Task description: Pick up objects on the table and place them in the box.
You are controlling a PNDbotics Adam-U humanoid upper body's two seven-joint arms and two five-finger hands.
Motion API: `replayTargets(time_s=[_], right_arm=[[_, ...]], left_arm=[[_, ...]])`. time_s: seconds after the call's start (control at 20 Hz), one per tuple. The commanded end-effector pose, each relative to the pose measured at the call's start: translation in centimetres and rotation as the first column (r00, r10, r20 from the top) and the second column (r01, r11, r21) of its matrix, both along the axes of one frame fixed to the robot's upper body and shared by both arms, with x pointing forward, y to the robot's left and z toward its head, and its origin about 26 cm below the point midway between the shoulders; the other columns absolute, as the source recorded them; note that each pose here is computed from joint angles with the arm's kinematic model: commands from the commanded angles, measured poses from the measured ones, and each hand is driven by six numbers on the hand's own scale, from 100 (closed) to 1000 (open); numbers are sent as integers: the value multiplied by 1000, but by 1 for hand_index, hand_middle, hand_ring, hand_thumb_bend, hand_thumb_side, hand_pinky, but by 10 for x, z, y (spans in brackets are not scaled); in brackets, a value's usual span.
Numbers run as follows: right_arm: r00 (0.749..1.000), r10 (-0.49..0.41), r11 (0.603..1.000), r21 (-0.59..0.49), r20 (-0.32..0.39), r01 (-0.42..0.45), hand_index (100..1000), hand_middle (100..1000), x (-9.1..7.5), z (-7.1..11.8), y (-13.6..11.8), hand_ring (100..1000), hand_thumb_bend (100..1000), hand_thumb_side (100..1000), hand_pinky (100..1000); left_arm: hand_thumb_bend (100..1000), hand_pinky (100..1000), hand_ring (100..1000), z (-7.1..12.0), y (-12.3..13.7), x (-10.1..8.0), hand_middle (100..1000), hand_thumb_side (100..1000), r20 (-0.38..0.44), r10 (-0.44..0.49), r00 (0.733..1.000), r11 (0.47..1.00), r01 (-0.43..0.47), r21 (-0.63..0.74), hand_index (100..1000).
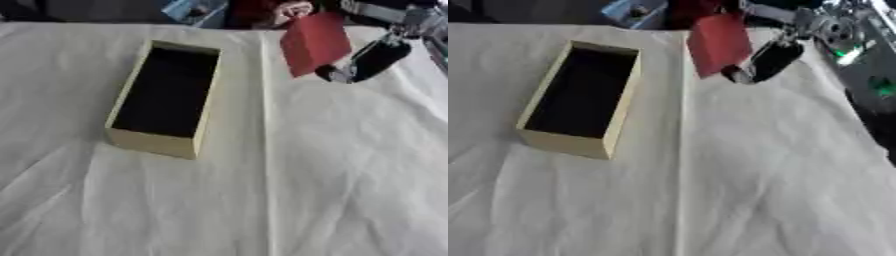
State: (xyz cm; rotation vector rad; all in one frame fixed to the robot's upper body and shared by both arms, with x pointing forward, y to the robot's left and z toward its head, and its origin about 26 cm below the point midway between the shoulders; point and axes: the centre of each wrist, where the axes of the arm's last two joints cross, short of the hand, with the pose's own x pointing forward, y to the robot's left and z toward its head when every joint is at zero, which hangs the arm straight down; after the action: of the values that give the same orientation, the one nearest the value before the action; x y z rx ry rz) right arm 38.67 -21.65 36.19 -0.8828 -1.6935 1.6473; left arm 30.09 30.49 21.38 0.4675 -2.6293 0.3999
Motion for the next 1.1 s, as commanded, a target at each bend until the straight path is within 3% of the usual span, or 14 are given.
replayTargets(time_s=[0.05, 0.4, 0.75, 1.1], right_arm=[[1000, 16, 1000, 27, 11, -16, 700, 614, 13, 15, 18, 758, 100, 100, 790], [999, 45, 997, 62, -26, -43, 696, 610, 47, 18, 66, 750, 100, 100, 795], [996, 42, 997, 74, -83, -36, 693, 607, 73, -3, 110, 746, 100, 100, 796], [991, -22, 998, 58, -132, 29, 699, 614, 93, -36, 128, 755, 100, 100, 797]], left_arm=[[178, 566, 552, 9, -1, -3, 520, 100, 28, -12, 1000, 1000, 11, 26, 648], [175, 566, 552, 9, -5, -2, 520, 100, 28, -35, 999, 999, 34, 26, 647], [177, 566, 552, 11, -10, 0, 520, 100, 33, -63, 997, 998, 62, 26, 647], [176, 566, 552, 12, -12, 1, 520, 100, 36, -79, 996, 997, 78, 25, 647]])
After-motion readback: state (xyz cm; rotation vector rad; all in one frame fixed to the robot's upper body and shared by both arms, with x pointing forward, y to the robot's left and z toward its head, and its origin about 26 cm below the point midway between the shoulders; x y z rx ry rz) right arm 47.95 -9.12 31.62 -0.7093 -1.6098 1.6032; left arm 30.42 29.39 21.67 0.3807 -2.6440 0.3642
